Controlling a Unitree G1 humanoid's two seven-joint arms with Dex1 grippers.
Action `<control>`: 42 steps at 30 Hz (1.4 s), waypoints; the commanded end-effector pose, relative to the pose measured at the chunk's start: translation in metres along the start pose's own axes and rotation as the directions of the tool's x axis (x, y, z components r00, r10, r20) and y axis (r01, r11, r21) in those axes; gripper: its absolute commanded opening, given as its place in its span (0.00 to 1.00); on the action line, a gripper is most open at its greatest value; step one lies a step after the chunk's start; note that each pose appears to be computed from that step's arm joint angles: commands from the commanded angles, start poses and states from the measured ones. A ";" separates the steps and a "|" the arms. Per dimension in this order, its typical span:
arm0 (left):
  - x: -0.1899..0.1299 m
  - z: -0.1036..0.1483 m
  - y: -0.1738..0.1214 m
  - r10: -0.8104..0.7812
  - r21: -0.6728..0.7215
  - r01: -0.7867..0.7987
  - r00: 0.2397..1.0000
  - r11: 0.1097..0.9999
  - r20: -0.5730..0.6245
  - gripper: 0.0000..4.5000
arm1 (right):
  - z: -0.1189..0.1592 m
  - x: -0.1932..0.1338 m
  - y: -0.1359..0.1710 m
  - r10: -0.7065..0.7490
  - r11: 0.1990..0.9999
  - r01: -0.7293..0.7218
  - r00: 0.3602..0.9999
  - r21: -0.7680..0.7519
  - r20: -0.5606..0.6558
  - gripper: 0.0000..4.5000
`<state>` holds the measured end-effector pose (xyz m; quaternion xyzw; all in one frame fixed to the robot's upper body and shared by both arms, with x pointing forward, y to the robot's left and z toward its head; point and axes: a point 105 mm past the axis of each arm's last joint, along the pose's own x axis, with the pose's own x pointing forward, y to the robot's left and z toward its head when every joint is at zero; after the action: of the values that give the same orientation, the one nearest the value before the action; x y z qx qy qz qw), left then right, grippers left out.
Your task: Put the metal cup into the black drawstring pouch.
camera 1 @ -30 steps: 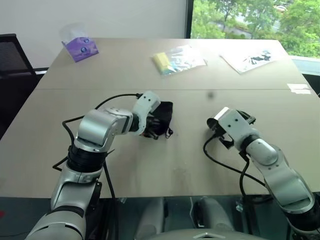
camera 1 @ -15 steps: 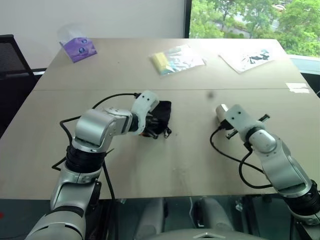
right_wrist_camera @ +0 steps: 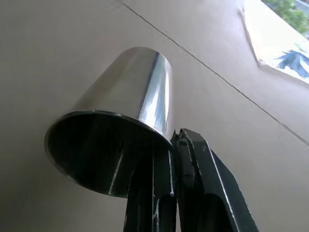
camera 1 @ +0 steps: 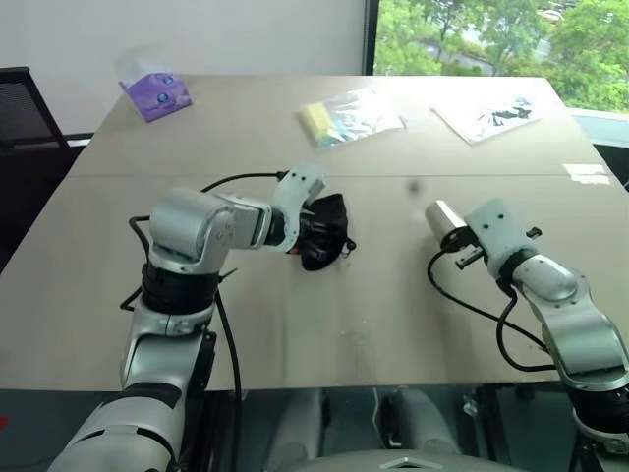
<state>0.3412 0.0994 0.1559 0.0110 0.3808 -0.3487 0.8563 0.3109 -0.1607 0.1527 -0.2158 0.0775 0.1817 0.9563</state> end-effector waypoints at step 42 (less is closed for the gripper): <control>0.046 0.050 -0.054 -0.293 -0.042 0.298 0.952 0.954 0.083 0.00 | 0.006 -0.021 0.063 0.229 0.887 -0.312 0.937 0.341 0.263 0.00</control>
<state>0.3652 0.0216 0.1627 -0.0820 0.3742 -0.4473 0.8082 0.2679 -0.1193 0.1297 0.0032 0.0597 0.2975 0.9529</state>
